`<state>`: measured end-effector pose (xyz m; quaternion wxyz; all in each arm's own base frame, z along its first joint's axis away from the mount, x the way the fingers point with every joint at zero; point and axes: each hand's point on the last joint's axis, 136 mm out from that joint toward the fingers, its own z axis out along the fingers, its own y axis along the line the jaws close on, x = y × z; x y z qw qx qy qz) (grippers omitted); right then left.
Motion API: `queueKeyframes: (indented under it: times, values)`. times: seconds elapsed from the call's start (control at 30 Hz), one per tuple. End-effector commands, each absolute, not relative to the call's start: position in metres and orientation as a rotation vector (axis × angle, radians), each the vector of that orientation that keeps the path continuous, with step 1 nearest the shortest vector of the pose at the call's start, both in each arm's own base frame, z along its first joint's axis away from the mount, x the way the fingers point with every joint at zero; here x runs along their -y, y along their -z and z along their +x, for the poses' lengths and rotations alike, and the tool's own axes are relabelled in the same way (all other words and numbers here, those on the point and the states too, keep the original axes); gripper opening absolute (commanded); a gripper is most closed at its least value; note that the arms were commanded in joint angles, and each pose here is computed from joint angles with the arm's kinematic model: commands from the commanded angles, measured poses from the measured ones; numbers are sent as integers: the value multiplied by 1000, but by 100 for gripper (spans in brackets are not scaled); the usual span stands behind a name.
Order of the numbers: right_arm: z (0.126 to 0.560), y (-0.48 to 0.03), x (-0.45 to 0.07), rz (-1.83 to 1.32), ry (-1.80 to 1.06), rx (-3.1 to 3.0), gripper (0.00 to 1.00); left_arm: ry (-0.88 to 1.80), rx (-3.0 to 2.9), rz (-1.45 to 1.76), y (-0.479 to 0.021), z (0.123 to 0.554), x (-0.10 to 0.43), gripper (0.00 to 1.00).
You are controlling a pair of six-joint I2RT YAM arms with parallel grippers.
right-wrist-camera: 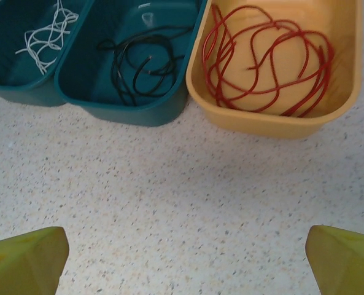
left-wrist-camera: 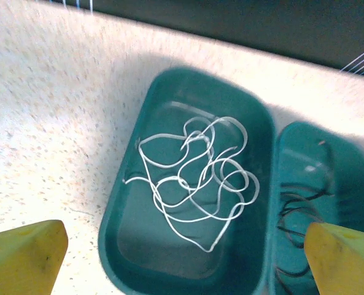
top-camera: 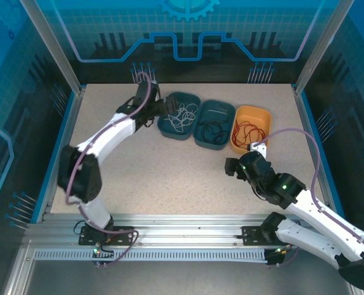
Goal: Untangle the cables
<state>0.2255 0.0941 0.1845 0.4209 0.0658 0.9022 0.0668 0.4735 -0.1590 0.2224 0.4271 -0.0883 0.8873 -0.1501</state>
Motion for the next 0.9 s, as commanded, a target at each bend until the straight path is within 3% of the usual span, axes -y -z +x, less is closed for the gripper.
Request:
queueKeyframes:
  times: [0.0,0.37,0.63,0.87]
  values:
    - [235,-189,-80,123,-70,-2177,100,325,-2151,-241,-233,451,140,99]
    - [272,-196,-63,-11,46,-1956,100,33,-2024,-345,-189,369,55,99]
    - [300,-182,-39,-40,86,-1936,100,-62,-1938,-349,-162,349,21,99]
    - [313,-177,-25,-64,122,-1860,100,-107,-1762,-244,-171,351,1,99]
